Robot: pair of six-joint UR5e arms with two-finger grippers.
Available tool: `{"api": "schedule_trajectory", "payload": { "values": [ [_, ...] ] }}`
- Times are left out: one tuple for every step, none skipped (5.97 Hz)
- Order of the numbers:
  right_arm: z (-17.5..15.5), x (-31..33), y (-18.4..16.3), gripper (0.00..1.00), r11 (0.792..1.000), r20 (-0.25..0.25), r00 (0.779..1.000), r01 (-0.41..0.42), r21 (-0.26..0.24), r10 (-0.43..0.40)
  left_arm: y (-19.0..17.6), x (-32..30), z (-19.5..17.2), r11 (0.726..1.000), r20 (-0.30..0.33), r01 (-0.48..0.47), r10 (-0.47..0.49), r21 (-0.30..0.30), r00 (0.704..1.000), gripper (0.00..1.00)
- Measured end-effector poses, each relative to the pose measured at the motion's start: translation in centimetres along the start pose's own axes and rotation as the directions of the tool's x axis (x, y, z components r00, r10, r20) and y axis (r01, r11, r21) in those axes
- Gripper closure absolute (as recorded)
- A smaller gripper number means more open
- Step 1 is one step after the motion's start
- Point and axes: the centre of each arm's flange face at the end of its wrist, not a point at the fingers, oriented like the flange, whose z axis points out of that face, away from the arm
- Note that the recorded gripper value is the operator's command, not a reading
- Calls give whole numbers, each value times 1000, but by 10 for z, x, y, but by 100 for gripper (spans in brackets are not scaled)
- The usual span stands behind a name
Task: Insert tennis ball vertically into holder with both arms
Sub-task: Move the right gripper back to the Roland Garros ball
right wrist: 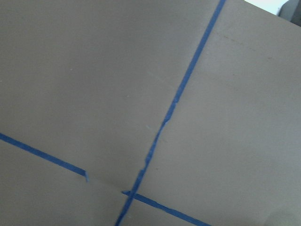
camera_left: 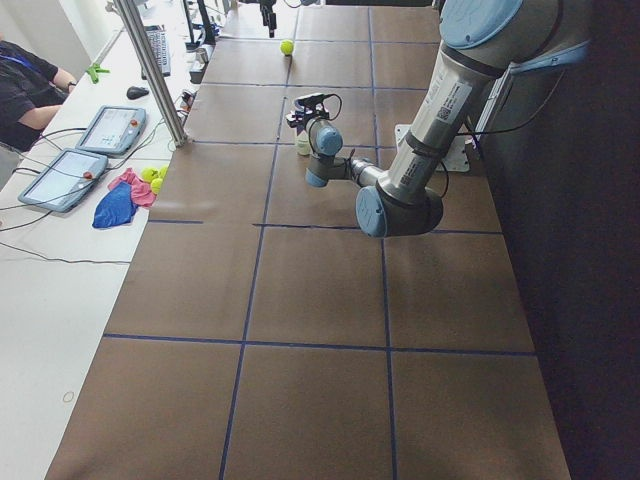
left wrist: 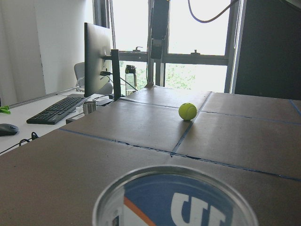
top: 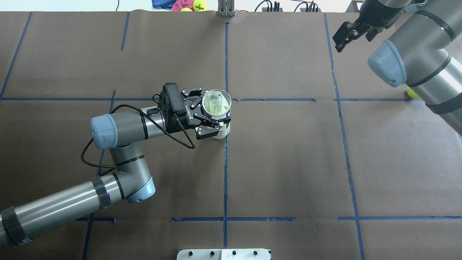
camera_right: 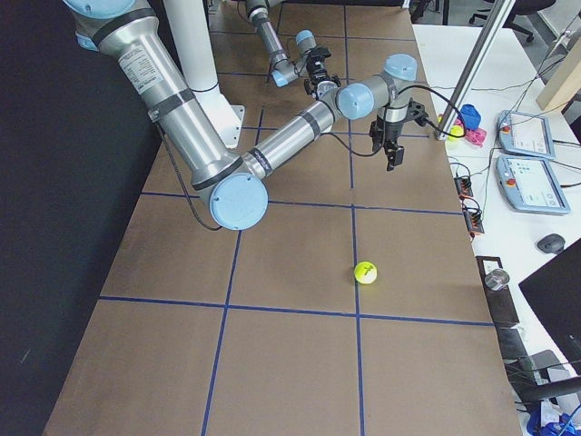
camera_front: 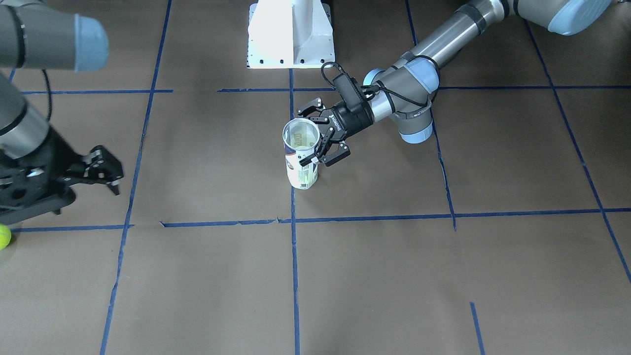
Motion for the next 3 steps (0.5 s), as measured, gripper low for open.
{"api": "schedule_trajectory", "payload": {
  "values": [
    [26,58,12,0,999,9,999,36,5,-36,0,0,0,1000,0,0,0,0,1000,13],
    [58,105,30,0,998,17,998,65,15,-65,0,0,0,1000,0,0,0,0,1000,13],
    [91,139,49,0,996,19,996,87,24,-88,0,0,0,1000,0,0,0,0,1000,13]
  ]
}}
